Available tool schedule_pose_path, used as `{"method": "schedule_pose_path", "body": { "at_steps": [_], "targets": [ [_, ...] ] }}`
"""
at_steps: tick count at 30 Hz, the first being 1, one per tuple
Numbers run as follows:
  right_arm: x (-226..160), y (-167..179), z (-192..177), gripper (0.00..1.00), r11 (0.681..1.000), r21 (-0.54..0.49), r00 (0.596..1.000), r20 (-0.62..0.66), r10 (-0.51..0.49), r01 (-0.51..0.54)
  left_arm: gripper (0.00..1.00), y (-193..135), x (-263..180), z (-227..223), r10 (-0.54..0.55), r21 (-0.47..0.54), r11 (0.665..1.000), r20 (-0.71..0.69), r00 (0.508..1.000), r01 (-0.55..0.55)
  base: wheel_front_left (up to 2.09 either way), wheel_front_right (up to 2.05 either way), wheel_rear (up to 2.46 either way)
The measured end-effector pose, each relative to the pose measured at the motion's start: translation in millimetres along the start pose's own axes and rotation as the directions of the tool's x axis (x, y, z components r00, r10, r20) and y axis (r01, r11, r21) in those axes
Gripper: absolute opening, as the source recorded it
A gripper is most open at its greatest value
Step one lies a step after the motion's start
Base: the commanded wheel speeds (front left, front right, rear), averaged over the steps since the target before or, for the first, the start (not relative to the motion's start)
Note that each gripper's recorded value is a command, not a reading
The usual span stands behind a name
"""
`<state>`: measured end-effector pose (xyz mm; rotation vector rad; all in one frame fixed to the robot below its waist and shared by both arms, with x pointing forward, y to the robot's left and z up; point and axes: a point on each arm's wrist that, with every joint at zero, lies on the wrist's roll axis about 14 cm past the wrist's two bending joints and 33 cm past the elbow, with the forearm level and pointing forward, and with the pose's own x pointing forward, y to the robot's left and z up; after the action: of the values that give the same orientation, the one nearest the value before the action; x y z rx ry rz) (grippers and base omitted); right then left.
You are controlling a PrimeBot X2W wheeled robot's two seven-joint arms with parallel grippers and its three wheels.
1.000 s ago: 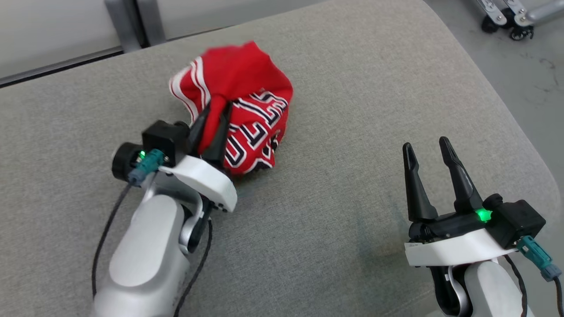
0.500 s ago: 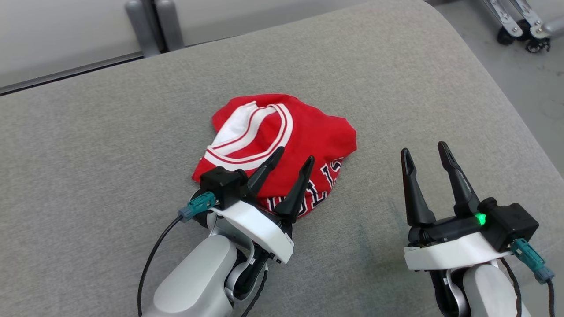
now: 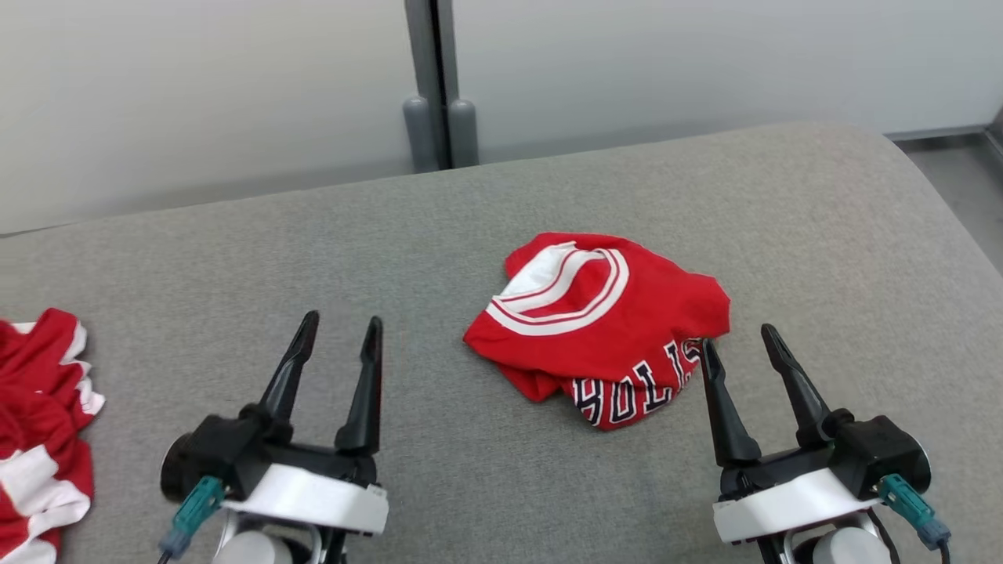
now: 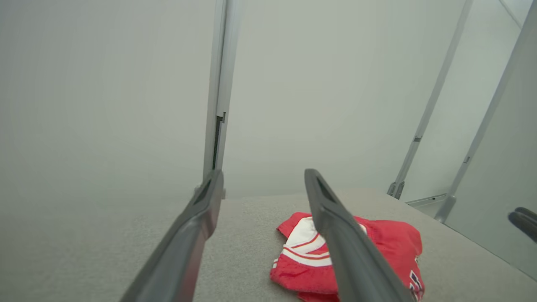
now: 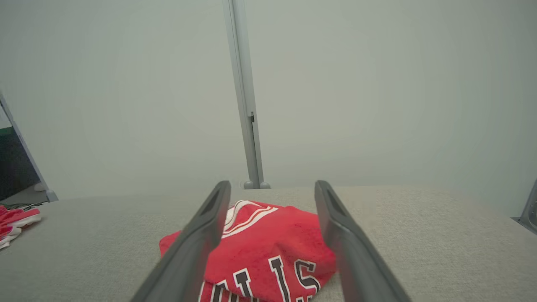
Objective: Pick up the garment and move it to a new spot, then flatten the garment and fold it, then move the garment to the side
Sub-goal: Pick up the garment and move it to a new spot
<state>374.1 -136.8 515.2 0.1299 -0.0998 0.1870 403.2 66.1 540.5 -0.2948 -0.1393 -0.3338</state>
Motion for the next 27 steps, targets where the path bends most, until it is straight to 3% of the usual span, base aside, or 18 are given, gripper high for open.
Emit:
{"method": "schedule_pose_path", "body": {
  "at_steps": [8,15,20,27],
  "targets": [
    [-16.6,19.7,1.1,1.00,0.998,-0.030,0.999,0.001,0.052,-0.052,1.00,47.6,-78.7,1.0,0.202,0.234,0.953,-0.019,0.979,-0.192,0.00,0.00,0.00],
    [-28.9,34.0,-4.8,1.00,0.994,-0.051,0.996,-0.018,0.091,-0.092,1.00,91.8,-120.8,2.4,0.406,0.254,0.885,-0.008,0.914,-0.391,0.00,0.00,0.00],
    [-37.3,32.9,-10.2,1.00,0.995,-0.048,0.996,-0.036,0.082,-0.084,1.00,99.9,-124.8,-0.1,0.437,0.206,0.882,-0.018,0.899,-0.425,0.00,0.00,0.00],
    [-42.8,24.1,-6.6,1.00,0.998,-0.047,0.998,-0.024,0.049,-0.050,1.00,85.8,-113.7,-7.4,0.375,0.200,0.911,-0.044,0.926,-0.360,0.00,0.00,0.00]
  ]
}}
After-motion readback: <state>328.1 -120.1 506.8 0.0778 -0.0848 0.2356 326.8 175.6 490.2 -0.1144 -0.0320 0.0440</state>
